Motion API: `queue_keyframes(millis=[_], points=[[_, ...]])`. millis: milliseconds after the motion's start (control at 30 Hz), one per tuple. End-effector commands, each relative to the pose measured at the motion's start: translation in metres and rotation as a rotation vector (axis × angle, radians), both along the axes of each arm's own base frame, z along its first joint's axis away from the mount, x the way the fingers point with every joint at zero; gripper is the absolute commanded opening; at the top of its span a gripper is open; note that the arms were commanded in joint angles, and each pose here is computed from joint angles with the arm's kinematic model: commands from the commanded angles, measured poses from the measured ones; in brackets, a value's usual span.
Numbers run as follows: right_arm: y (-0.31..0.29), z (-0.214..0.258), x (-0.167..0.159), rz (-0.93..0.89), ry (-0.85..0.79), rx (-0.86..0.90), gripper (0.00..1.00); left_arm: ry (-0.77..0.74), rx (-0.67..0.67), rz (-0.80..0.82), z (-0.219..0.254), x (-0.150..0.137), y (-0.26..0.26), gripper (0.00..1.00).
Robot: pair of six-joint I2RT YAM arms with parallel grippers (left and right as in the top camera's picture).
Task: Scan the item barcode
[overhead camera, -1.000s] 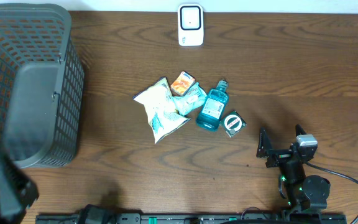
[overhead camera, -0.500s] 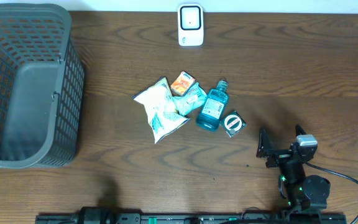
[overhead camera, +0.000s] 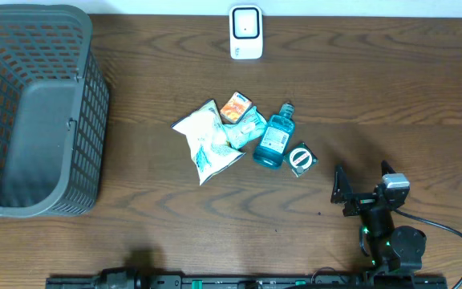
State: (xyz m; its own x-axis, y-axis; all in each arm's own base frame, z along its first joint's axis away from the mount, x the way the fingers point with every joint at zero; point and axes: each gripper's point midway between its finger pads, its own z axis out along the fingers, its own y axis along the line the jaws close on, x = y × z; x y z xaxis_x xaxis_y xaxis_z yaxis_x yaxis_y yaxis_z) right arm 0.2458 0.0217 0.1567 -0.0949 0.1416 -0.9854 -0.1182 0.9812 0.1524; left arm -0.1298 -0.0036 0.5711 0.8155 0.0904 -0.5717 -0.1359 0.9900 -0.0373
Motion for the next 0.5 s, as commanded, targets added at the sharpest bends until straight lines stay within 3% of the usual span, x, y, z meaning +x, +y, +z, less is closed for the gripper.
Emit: queue_keyframes(millis=[0,200,467], points=[[0.002,-0.001,0.000,0.008,0.003,0.010,0.99,0.024,0.002,0.002,-0.005,0.015,-0.002,0.98],[0.002,-0.001,0.000,0.008,0.003,0.010,0.99,0.055,-0.026,-0.049,-0.011,0.049,0.001,0.98],[0.002,-0.001,0.000,0.008,0.003,0.010,0.99,0.137,-0.030,-0.282,-0.032,0.123,-0.017,0.98]])
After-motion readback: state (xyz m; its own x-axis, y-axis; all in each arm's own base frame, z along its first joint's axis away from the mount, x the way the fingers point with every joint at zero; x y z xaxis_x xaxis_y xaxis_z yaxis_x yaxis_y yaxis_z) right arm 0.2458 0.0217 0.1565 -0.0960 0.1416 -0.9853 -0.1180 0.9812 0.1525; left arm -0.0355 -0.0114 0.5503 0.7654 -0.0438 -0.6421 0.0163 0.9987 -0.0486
